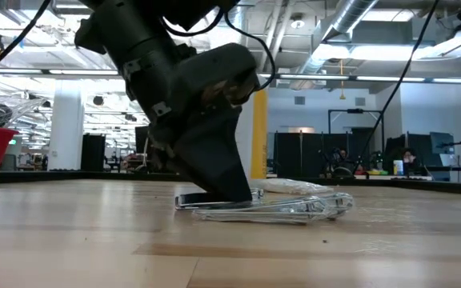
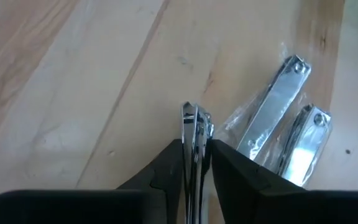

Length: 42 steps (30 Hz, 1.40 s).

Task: Pick & Place Travel size toiletries
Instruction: Put the nail cutter into the right green bin

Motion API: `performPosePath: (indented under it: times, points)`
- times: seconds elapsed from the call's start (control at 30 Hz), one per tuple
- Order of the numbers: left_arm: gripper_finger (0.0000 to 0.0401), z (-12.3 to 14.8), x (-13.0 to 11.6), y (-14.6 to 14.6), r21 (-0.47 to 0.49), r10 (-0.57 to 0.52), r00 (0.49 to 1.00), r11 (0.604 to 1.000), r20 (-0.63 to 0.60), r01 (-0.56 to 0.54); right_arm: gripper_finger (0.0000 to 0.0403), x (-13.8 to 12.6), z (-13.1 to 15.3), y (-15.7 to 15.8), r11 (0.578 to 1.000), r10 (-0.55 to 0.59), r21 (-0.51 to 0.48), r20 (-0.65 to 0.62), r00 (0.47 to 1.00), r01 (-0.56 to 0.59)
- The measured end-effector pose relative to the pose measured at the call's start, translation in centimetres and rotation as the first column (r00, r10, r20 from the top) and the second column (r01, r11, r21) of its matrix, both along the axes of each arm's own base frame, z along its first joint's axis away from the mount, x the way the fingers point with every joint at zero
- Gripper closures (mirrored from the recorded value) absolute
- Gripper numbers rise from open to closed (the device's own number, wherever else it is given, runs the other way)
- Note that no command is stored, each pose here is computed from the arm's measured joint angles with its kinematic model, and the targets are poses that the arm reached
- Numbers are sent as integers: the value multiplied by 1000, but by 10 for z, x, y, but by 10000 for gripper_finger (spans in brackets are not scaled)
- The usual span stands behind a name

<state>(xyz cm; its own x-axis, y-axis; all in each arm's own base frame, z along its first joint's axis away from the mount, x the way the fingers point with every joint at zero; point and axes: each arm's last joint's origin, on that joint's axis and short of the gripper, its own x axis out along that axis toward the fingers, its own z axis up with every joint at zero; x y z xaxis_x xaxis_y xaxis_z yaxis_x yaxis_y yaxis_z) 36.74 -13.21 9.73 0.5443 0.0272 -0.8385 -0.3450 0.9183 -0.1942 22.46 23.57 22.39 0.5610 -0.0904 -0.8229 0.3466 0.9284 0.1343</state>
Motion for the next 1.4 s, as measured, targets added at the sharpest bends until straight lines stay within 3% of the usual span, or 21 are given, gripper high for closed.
performPosePath:
  times: [0.27, 0.73, 0.9, 1.03, 1.4]
  points:
    - [384, -1, -2, -1, 66, -68, 998, 995, -6, 69, 294, 0, 0, 0, 1000, 0, 0, 0, 1000, 0]
    - [384, 10, -2, 0, 88, -80, 997, 993, 21, 78, 294, 1, 0, 0, 1000, 1, -17, 17, 1000, 0]
    - [384, 31, -10, 3, 122, -87, 996, 989, 33, 83, 294, 2, 1, 0, 1000, -2, -13, 22, 1000, 2]
    - [384, 63, -11, 0, 142, -87, 984, 988, 157, 64, 294, 3, 1, -1, 999, -9, -31, 45, 999, 10]
    - [384, 93, -16, -7, 193, -163, 950, 975, 265, 113, 294, 8, 4, -7, 988, -36, -142, 144, 989, 57]
